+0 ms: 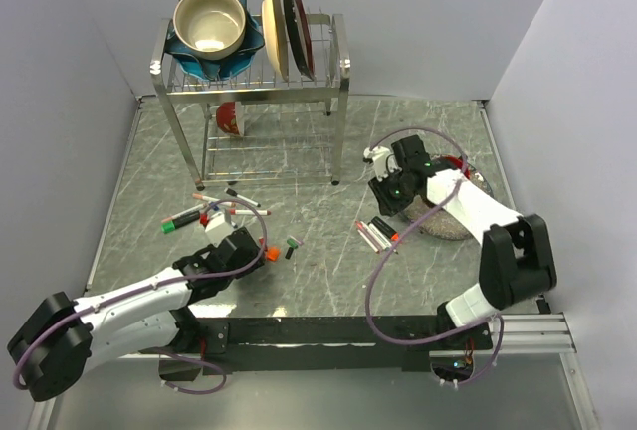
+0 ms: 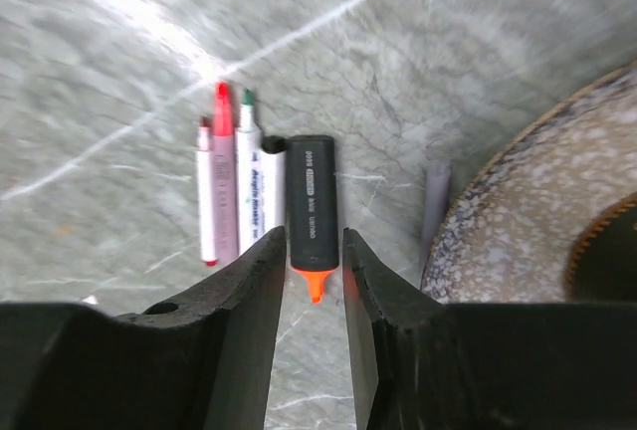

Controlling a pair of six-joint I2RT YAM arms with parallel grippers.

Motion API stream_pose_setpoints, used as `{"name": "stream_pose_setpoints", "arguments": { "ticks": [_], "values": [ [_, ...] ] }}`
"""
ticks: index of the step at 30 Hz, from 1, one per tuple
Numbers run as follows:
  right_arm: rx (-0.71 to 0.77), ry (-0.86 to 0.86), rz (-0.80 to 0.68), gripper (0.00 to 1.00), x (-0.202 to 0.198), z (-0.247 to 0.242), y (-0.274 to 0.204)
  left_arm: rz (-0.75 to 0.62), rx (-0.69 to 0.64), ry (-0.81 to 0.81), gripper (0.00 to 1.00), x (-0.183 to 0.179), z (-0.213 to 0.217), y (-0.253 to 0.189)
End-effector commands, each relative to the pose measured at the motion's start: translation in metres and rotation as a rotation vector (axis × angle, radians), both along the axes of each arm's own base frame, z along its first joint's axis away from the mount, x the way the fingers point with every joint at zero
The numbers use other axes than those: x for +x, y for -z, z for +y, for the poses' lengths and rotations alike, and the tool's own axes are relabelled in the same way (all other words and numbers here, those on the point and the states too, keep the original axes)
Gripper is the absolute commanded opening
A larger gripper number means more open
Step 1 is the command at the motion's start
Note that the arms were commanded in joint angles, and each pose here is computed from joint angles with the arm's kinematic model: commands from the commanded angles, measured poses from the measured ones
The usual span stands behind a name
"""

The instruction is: Open the pen caps

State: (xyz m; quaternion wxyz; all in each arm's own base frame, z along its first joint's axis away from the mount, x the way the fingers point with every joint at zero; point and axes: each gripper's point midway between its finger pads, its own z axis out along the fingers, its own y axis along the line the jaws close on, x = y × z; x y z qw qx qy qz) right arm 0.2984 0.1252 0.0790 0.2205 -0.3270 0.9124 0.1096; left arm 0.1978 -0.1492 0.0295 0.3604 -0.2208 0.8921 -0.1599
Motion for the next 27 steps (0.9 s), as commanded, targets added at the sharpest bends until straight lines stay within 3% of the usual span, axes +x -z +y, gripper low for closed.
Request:
{"name": "stream_pose_setpoints", "arguments": {
  "ticks": [1, 10, 15, 21, 27],
  "values": [
    [0.078, -0.03, -0.074, 0.38, -0.001, 0.007, -0.026, -0.018, -0.02, 0.027, 0.64, 0.006, -0.009, -0.015],
    [0.132, -0.047, -0.135, 0.38, -0.007, 0.01, -0.048, -0.058, -0.02, 0.066, 0.84, 0.013, -0.016, -0.034],
    [0.141, -0.048, -0.159, 0.38, -0.009, 0.008, -0.054, -0.125, 0.031, -0.008, 0.88, 0.029, 0.006, -0.059],
    [0.178, -0.069, -0.19, 0.39, -0.015, 0.012, -0.067, -0.146, 0.093, -0.121, 0.88, 0.052, 0.037, -0.082],
    [0.203, -0.082, -0.22, 0.39, -0.019, 0.014, -0.078, -0.109, 0.017, -0.198, 0.79, 0.084, 0.052, -0.084]
  ]
}}
